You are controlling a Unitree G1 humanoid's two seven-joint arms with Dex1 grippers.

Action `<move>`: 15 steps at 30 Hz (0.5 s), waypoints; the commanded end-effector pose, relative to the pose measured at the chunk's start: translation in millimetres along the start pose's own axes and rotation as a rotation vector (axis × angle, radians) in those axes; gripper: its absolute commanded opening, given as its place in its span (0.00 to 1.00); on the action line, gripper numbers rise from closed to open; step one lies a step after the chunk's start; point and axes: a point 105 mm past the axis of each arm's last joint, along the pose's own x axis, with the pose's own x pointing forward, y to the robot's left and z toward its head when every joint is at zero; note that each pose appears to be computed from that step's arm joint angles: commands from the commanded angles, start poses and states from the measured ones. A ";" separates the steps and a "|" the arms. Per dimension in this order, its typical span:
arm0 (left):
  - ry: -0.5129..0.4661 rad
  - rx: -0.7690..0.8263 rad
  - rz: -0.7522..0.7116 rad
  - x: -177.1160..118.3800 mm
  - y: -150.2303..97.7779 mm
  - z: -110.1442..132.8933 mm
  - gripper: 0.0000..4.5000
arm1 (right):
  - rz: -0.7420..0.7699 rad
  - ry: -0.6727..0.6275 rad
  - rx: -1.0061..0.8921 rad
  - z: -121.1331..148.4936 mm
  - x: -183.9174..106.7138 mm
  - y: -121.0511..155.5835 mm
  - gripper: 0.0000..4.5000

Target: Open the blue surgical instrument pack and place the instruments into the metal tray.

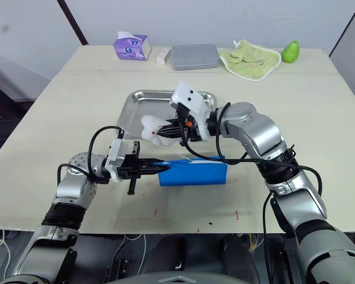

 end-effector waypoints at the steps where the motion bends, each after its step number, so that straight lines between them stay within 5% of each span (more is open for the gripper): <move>1: 0.027 0.000 0.004 -5.0 -1.4 -5.4 0.00 | -0.013 -0.063 -0.059 18.1 -8.1 1.6 0.01; 15: 0.023 0.010 0.028 -3.8 5.0 -12.8 0.00 | -0.032 -0.060 -0.065 19.7 -20.1 -0.3 0.01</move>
